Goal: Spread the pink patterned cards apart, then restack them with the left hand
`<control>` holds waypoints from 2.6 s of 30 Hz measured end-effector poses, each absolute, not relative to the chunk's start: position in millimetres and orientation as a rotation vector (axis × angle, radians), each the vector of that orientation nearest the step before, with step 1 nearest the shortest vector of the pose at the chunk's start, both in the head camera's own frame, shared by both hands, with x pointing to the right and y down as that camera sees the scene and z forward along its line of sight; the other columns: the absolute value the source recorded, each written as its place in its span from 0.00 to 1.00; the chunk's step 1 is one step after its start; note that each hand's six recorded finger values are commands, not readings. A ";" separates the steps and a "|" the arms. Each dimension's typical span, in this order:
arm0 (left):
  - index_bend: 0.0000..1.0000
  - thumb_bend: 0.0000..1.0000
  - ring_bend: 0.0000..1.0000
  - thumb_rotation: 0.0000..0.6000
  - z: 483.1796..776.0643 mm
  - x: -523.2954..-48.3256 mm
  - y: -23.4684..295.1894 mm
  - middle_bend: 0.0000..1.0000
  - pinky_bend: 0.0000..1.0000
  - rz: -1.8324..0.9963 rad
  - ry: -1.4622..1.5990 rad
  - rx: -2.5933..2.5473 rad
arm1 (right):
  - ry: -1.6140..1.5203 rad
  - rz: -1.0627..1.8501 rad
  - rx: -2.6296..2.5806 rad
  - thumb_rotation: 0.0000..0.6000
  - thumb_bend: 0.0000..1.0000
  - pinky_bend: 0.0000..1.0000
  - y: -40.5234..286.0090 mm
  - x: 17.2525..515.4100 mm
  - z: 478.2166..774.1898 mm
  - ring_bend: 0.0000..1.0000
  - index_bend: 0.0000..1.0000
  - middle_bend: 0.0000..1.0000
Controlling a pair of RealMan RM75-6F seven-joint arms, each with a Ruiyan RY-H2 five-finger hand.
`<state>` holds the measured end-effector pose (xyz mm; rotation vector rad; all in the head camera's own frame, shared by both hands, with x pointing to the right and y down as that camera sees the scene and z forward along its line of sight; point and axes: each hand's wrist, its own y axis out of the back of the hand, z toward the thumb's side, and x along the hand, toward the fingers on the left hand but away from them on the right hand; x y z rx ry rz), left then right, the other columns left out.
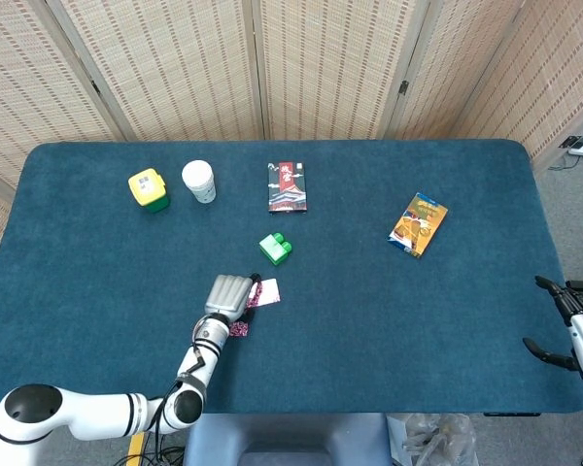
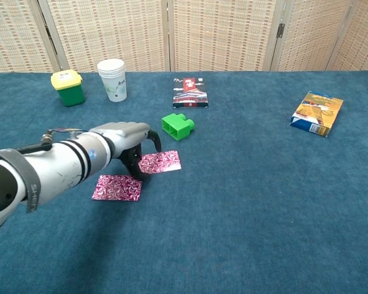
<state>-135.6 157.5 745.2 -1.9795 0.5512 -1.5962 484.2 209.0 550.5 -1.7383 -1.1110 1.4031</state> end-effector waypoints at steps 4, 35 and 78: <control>0.27 0.35 0.96 1.00 748.1 -133.5 156.7 0.97 1.00 -1.605 0.553 -1.970 | -1.112 1.405 -1.736 1.00 0.25 0.21 209.0 484.9 550.0 0.20 0.09 0.22; 0.31 0.35 0.96 1.00 755.6 -126.2 155.1 0.97 1.00 -1.617 0.572 -1.940 | -1.121 1.417 -1.733 1.00 0.25 0.21 212.0 489.9 551.0 0.20 0.09 0.22; 0.36 0.35 0.96 1.00 723.5 -127.7 155.6 0.97 1.00 -1.464 0.583 -1.989 | -1.120 1.407 -1.738 1.00 0.25 0.21 209.5 487.3 552.5 0.20 0.09 0.22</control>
